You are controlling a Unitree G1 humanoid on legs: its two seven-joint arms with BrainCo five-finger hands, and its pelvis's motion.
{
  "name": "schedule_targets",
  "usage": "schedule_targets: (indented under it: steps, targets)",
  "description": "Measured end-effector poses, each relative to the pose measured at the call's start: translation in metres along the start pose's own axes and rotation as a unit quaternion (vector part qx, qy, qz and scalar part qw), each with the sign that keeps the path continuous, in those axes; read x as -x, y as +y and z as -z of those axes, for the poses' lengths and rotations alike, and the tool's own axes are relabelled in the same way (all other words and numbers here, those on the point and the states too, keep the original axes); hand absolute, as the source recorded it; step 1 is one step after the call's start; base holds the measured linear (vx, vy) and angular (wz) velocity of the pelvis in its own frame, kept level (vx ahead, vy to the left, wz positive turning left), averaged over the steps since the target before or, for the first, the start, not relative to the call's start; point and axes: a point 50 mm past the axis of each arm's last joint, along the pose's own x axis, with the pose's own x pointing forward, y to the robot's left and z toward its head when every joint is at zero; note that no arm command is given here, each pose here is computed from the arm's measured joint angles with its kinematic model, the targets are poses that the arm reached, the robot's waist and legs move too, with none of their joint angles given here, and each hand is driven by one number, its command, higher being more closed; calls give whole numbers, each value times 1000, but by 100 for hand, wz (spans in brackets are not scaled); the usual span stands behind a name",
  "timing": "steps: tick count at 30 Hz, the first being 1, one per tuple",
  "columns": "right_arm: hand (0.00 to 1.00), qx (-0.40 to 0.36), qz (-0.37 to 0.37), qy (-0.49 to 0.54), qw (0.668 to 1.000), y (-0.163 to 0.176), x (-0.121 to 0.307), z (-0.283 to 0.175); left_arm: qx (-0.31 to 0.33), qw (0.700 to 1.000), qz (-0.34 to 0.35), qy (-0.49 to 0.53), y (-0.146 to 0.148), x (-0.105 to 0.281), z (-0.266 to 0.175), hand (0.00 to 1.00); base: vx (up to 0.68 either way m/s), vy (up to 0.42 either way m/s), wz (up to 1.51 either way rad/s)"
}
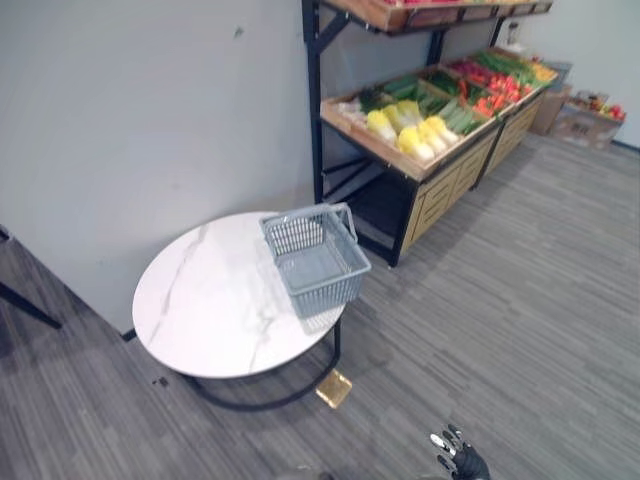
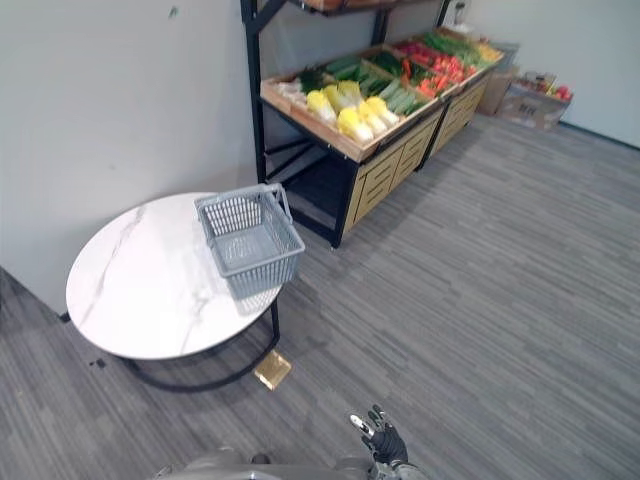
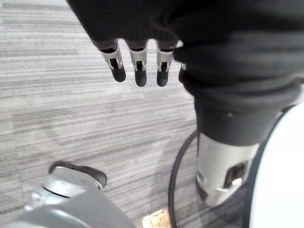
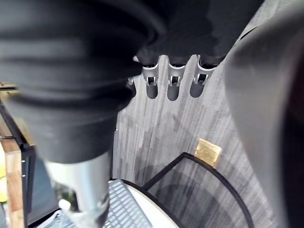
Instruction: Pick vegetable in the basket
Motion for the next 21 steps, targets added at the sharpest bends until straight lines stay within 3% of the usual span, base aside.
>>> schedule_targets:
  steps: [6, 14, 21]
  targets:
    - [0, 2, 15, -19, 1000, -5, -1, -8, -5, 1000, 13, -15, -10, 0, -9, 0, 298, -145, 90]
    - [0, 24, 0, -20, 1000, -7, -8, -23, 121, 991, -32, 44, -19, 11, 22, 0, 584, -538, 116]
    - [0, 9, 23, 6, 1000, -6, -5, -9, 76, 997, -18, 22, -14, 7, 13, 0, 116, -209, 72]
